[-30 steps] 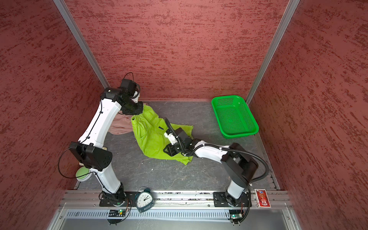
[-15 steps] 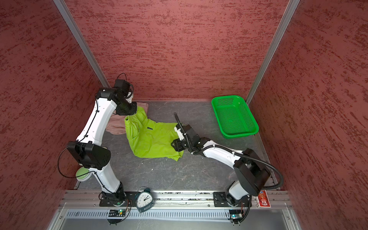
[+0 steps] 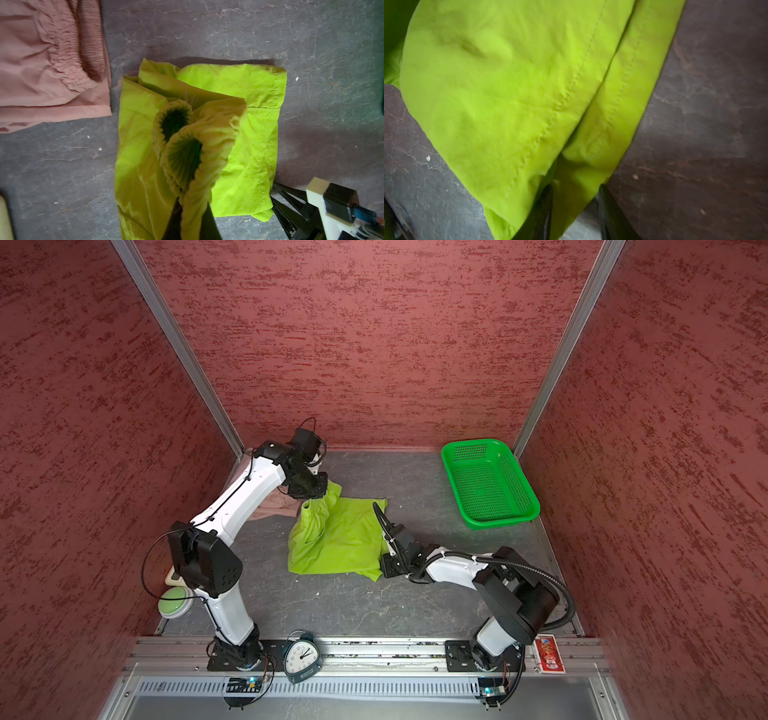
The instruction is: Fold and stack the shorts
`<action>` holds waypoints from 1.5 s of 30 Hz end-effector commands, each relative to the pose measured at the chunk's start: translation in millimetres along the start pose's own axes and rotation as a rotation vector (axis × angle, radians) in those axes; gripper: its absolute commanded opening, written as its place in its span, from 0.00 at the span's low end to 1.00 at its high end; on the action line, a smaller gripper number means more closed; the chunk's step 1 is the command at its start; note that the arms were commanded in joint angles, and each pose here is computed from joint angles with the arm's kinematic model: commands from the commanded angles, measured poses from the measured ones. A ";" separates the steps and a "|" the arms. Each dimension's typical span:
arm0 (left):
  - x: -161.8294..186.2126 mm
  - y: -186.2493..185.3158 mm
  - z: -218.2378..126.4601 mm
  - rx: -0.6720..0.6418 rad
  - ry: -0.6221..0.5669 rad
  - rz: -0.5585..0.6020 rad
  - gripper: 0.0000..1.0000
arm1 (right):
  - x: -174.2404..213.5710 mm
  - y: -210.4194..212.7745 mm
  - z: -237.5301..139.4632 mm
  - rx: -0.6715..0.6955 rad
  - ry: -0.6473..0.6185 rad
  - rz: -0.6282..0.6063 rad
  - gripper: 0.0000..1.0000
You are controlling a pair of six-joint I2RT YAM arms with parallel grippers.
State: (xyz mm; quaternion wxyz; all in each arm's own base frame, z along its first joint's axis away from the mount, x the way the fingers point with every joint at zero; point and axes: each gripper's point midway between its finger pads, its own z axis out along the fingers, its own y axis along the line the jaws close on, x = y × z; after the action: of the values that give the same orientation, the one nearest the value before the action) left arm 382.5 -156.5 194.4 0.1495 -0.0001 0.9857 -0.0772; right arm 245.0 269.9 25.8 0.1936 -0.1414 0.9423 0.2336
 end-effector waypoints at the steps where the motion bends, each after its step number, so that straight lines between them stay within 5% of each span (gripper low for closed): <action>1: -13.2 -28.9 -13.5 0.129 -0.092 -0.060 0.00 | 1.2 0.6 10.0 0.003 0.000 0.010 0.37; 13: 10.9 -88.0 6.2 0.219 -0.057 -0.024 0.00 | 11.6 6.3 27.3 -0.013 0.039 0.046 0.38; 22: -5.4 -28.9 -17.5 0.032 -0.103 0.020 0.00 | 22.9 -2.3 -41.5 0.105 0.135 -0.077 0.54; 30: -19.6 -8.0 -42.7 0.007 -0.169 0.023 0.00 | -25.0 58.8 -76.9 -0.157 -0.063 -0.054 0.62; 42: -19.1 -13.1 -28.2 0.030 -0.133 0.036 0.00 | 3.7 50.8 -23.1 0.067 0.083 -0.117 0.62; 45: -18.9 -10.3 -26.8 0.026 -0.132 0.035 0.00 | 1.6 35.5 -17.6 0.169 0.075 -0.118 0.53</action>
State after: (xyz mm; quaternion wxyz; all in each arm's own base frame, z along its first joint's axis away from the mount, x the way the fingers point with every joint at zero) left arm 388.4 -162.4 225.5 0.2101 0.0071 0.9740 -0.0848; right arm 209.7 300.2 50.2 0.1529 -0.2051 0.9490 0.1842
